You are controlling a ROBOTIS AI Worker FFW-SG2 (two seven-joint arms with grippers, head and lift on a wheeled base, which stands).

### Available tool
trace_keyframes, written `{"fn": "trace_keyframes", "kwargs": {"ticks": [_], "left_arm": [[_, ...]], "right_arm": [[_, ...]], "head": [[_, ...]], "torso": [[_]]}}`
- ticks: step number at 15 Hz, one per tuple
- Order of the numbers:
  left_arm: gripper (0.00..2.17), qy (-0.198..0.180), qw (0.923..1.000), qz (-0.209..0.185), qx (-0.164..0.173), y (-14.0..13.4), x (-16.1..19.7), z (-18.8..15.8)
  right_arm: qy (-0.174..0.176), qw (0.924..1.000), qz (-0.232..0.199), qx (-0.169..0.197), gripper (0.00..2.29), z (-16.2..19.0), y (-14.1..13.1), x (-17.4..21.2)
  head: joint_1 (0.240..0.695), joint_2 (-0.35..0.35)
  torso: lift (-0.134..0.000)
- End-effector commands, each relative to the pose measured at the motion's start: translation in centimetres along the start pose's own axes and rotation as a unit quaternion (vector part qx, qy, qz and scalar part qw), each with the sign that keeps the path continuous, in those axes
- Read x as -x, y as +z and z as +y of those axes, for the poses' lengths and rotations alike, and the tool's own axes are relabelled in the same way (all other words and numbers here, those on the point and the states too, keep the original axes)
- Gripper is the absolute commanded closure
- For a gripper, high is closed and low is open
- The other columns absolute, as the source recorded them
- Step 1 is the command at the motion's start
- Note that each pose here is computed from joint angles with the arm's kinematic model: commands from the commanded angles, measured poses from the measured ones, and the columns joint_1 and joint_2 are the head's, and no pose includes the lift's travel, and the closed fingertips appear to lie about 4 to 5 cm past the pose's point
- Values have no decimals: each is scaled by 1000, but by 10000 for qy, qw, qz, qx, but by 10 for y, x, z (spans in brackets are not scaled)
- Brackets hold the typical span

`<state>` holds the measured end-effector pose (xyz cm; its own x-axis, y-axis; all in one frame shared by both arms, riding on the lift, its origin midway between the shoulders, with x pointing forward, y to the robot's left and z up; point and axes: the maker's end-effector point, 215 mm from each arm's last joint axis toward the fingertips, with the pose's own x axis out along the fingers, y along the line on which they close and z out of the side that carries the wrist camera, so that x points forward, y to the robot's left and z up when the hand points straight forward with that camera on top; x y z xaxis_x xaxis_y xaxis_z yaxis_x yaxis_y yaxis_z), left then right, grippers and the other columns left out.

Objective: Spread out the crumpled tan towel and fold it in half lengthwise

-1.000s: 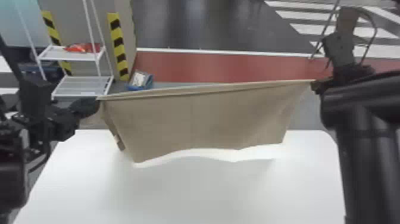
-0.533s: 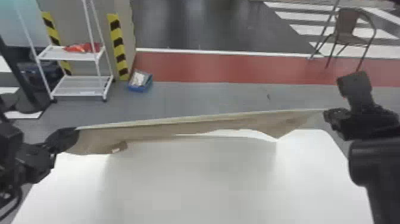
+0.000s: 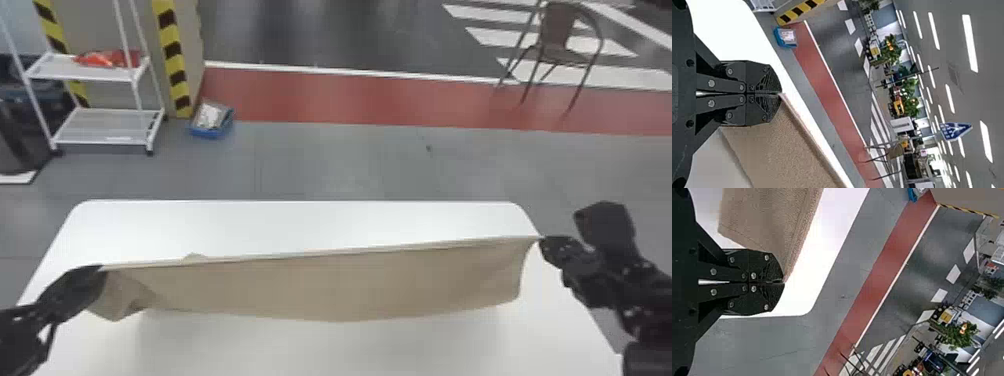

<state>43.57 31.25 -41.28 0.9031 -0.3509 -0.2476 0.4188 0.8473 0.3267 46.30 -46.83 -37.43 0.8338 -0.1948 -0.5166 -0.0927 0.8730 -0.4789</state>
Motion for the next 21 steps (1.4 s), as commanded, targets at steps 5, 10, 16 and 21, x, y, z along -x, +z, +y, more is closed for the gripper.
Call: {"fn": "trace_keyframes", "kwargs": {"ticks": [5,10,16,21], "left_arm": [[1440,294,9994,-169,15,58,-35,42],[1440,123,9993,-276,231,128,-127,49],[1440,168,9986,-421,267,195,-190,78],[1440,136,9988,-402,246,164,-162,74]], "right_arm": [[-390,9972,-141,-624,1666,-60,66,-14],[-420,9966,-118,-695,1666,-60,149,-57],[-787,9929,-297,-836,1666,-103,237,-70],[-680,9935,-121,-903,1666,-91,180,-59]], "head": [[695,-201],[690,-192],[558,-193],[474,-189]], "torso": [[0],[0],[0],[0]]}}
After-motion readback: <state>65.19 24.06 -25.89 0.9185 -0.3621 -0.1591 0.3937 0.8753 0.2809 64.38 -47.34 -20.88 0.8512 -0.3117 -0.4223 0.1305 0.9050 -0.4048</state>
